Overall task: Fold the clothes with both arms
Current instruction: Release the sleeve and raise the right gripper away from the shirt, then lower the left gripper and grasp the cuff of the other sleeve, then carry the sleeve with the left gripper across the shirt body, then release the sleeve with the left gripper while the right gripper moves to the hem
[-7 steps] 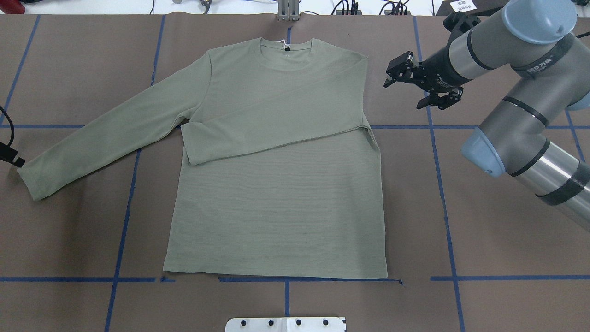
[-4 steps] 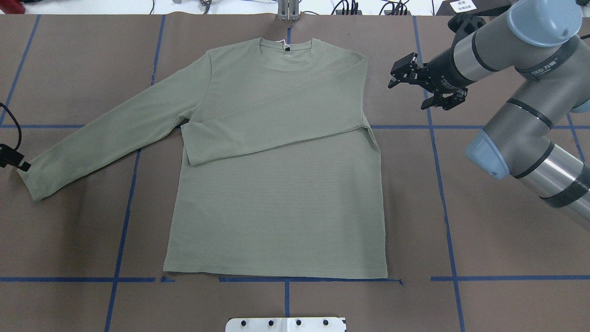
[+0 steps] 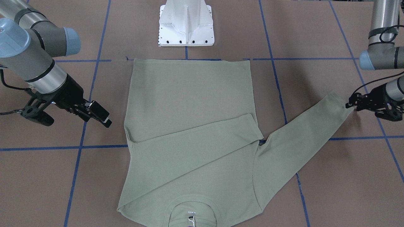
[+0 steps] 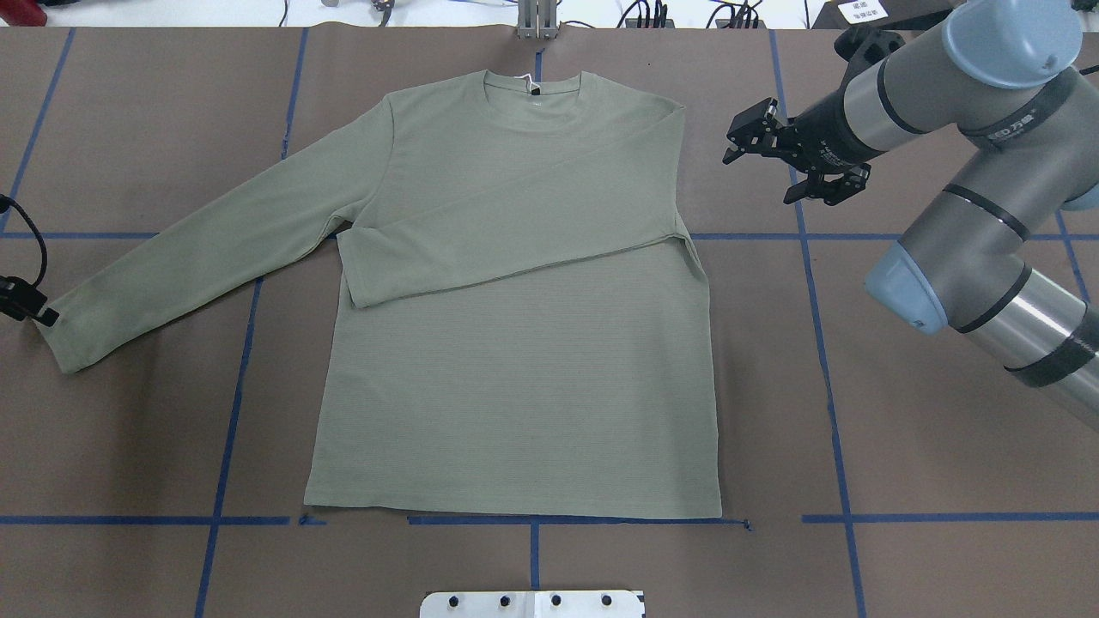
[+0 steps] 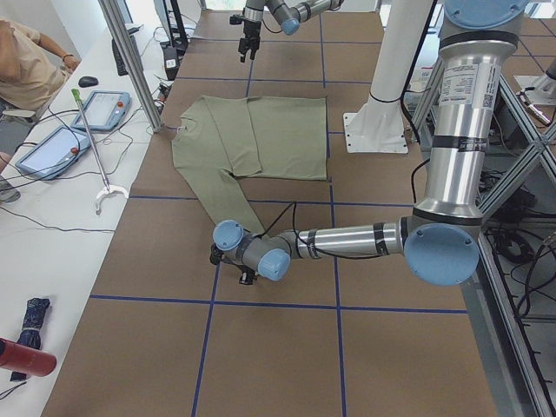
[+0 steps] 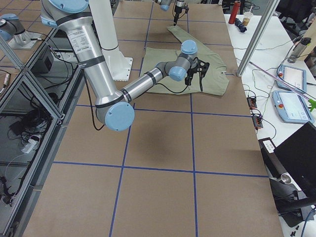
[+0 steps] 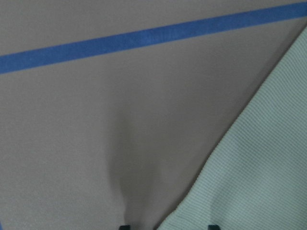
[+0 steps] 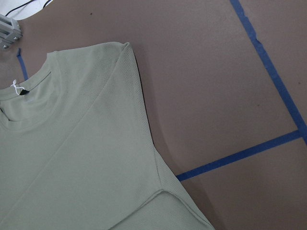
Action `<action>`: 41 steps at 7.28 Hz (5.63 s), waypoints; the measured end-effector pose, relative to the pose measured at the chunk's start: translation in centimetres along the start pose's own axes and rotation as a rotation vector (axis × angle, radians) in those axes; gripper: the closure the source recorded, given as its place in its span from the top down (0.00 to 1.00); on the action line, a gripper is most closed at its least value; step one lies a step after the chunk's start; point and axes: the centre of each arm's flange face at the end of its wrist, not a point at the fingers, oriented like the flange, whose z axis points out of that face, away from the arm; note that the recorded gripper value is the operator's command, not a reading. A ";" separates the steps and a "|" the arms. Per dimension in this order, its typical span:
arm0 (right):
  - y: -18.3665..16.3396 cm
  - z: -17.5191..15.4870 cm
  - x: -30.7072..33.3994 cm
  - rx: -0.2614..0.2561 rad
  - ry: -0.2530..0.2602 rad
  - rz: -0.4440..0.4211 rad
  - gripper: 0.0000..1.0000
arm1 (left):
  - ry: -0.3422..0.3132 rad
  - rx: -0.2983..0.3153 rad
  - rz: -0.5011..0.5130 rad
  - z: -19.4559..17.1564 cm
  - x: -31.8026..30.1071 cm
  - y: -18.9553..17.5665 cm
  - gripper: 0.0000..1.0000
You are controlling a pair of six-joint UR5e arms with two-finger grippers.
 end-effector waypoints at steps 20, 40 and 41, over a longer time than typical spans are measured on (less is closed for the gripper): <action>-8.4 -7.2 21.8 0.013 0.137 -0.154 1.00 | 0.421 0.369 -0.286 0.9 79.6 -17.3 0.61; 37.4 8.5 10.6 0.136 0.245 0.228 0.70 | 0.419 0.309 -0.341 -8.3 51.5 -4.6 0.69; 37.4 8.8 10.8 0.135 0.252 0.228 0.69 | 0.419 0.310 -0.341 -8.3 51.6 -4.6 0.69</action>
